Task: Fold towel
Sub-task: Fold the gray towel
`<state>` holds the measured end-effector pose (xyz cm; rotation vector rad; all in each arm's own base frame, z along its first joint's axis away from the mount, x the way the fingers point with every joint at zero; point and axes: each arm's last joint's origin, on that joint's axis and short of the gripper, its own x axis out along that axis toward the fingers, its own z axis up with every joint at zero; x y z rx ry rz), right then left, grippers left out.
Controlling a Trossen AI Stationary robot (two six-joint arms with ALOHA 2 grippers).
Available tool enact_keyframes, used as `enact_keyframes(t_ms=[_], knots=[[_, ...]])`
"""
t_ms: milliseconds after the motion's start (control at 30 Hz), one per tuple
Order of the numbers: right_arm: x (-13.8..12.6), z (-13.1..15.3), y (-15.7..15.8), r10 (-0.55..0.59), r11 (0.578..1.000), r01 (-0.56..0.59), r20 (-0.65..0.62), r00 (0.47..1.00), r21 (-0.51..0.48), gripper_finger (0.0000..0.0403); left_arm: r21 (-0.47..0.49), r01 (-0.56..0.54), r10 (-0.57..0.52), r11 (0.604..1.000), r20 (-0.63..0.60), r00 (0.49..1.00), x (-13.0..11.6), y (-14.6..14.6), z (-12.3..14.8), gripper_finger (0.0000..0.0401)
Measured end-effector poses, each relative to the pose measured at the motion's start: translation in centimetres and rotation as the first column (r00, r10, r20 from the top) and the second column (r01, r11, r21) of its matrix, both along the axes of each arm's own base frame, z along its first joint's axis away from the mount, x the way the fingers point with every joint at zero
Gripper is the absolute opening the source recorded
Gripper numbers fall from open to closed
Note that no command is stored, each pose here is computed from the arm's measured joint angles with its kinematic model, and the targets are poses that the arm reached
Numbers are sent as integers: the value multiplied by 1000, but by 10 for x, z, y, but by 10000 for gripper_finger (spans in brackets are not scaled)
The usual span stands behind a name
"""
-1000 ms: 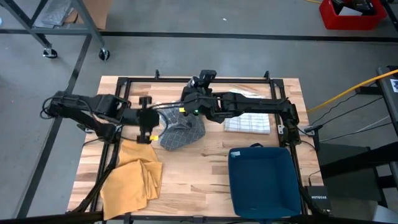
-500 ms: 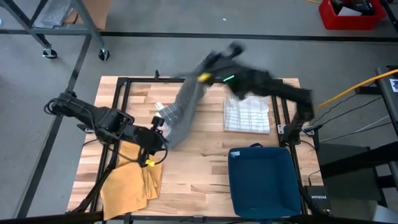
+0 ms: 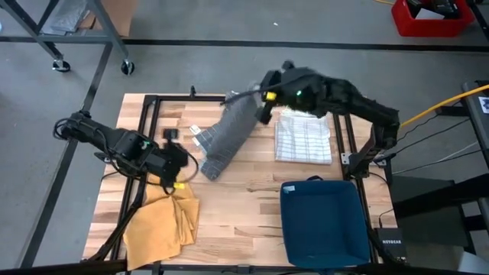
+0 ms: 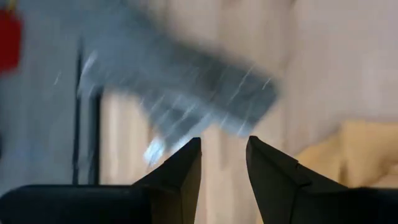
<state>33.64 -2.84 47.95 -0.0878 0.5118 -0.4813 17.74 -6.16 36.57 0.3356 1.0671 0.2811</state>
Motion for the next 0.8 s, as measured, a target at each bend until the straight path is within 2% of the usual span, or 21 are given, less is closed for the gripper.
enact_keyframes(t_ms=[100,167,300,367,433,500,567,633,800], knots=[[3,-15,16,82,988,-72,-71,994,134,1,12,-164,163,986,12,986,-20,10,4,117],[-1,-17,28,159,964,-136,-86,984,230,1,-21,-247,248,969,114,962,-29,15,8,117],[-11,-14,51,352,858,-296,-62,934,419,1,-104,-324,340,940,277,899,-45,24,10,117],[-6,-21,64,407,822,-331,-72,911,463,1,-142,-348,375,927,299,877,-50,26,6,117],[-4,-26,77,437,806,-345,-90,895,480,1,-197,-386,431,902,320,844,-52,27,-1,117],[-8,-23,86,465,791,-373,-80,882,485,1,-213,-413,463,885,317,828,-52,27,-11,117],[-13,-19,96,503,766,-412,-62,862,493,1,-217,-412,463,885,317,827,-48,25,-22,117],[-15,-20,106,545,737,-444,-59,837,509,1,-207,-375,424,904,306,853,-41,22,-35,117],[-17,-25,129,609,698,-492,-71,790,520,1,-193,-165,230,967,385,894,-9,6,-72,117]])
